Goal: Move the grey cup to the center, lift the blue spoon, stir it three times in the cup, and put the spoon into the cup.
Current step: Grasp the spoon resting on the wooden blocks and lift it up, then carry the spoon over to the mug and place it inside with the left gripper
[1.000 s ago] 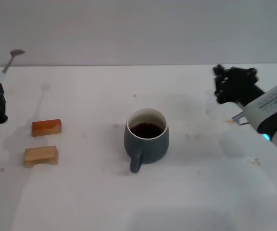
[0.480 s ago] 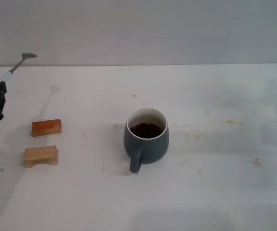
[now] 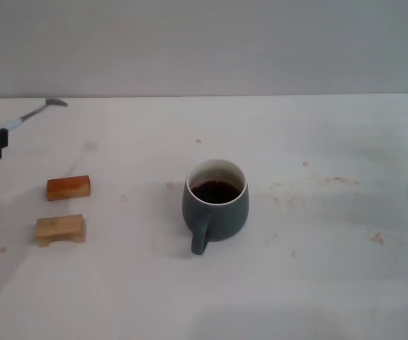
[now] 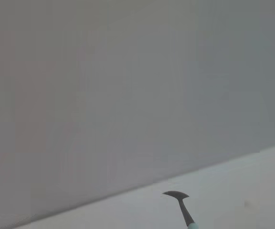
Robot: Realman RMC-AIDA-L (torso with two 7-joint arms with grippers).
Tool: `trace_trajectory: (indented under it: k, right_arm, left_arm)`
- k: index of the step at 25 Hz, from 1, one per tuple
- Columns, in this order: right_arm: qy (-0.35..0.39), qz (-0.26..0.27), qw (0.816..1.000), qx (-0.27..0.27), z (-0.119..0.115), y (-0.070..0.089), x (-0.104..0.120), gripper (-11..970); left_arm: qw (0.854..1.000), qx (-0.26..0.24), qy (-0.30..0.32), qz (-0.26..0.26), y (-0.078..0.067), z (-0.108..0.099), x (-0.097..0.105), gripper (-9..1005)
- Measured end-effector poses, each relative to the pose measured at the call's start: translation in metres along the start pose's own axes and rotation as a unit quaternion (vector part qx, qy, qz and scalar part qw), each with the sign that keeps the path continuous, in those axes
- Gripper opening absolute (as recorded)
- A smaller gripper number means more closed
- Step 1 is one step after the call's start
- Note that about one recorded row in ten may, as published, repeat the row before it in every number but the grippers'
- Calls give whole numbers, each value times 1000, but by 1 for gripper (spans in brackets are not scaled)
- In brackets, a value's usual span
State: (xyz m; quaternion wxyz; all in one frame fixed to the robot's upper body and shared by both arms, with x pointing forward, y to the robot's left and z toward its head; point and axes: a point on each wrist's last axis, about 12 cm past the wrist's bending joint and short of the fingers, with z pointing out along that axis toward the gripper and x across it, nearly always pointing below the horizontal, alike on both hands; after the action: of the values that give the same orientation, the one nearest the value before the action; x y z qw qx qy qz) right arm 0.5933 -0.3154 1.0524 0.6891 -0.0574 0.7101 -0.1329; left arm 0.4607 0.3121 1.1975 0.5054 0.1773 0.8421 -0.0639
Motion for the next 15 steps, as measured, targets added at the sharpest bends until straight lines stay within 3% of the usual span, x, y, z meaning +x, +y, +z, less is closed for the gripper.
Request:
trace_trajectory:
  k: [8,10,14,15]
  right_arm:
    - [4,-4,1000,0,1,0,0,50]
    - [5,-4,1000,0,1,0,1,50]
    - [5,-4,1000,0,1,0,1,50]
    - [6,-4,1000,0,1,0,1,49]
  left_arm:
    - [999,29,24,7,1,0,-9,173]
    - [997,62,39,21,6,-1,-27,173]
    - [997,62,39,21,6,-1,-27,173]
    - [996,70,26,57,18,-2,-57,173]
